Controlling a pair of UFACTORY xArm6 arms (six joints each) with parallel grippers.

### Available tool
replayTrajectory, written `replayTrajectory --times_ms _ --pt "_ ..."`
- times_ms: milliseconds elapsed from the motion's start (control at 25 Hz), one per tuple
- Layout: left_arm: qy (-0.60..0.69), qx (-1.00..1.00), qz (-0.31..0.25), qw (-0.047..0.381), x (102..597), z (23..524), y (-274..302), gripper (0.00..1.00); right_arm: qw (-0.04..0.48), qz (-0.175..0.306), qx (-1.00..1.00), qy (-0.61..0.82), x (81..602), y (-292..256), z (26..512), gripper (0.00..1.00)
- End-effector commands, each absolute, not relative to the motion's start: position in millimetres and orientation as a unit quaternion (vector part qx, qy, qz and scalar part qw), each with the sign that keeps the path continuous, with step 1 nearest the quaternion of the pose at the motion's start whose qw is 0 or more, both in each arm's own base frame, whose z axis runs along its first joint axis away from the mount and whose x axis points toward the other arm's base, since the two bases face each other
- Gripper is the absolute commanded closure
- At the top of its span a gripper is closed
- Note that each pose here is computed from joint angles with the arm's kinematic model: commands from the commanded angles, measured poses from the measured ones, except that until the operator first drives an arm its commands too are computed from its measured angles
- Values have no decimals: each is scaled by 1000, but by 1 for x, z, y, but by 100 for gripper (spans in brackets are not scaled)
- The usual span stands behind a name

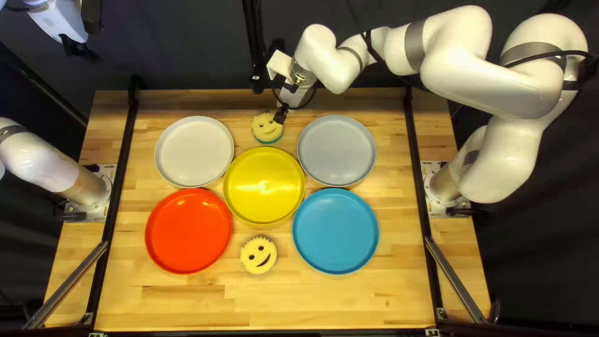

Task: Pick up sponge and scrub the plate

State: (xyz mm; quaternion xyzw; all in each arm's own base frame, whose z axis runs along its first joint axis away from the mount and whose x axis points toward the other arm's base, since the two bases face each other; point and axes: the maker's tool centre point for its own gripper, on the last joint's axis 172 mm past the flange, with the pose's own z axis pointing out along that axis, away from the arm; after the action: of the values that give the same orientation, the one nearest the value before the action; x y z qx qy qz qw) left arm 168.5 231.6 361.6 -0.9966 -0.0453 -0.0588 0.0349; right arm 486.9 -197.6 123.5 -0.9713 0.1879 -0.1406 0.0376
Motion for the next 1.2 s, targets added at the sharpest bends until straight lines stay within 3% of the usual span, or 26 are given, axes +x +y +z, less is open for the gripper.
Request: replayTrajectory --times_ms 40,680,1200 --pt "-45 -997 -59 35 168 362 232 0 50 -133 -973 181 484 -210 105 0" --pt "-45 -997 -59 35 168 362 232 0 76 -129 -974 168 514 -230 49 0" --pt "-45 -997 -59 35 168 362 232 0 83 -121 -976 161 523 -236 36 0"
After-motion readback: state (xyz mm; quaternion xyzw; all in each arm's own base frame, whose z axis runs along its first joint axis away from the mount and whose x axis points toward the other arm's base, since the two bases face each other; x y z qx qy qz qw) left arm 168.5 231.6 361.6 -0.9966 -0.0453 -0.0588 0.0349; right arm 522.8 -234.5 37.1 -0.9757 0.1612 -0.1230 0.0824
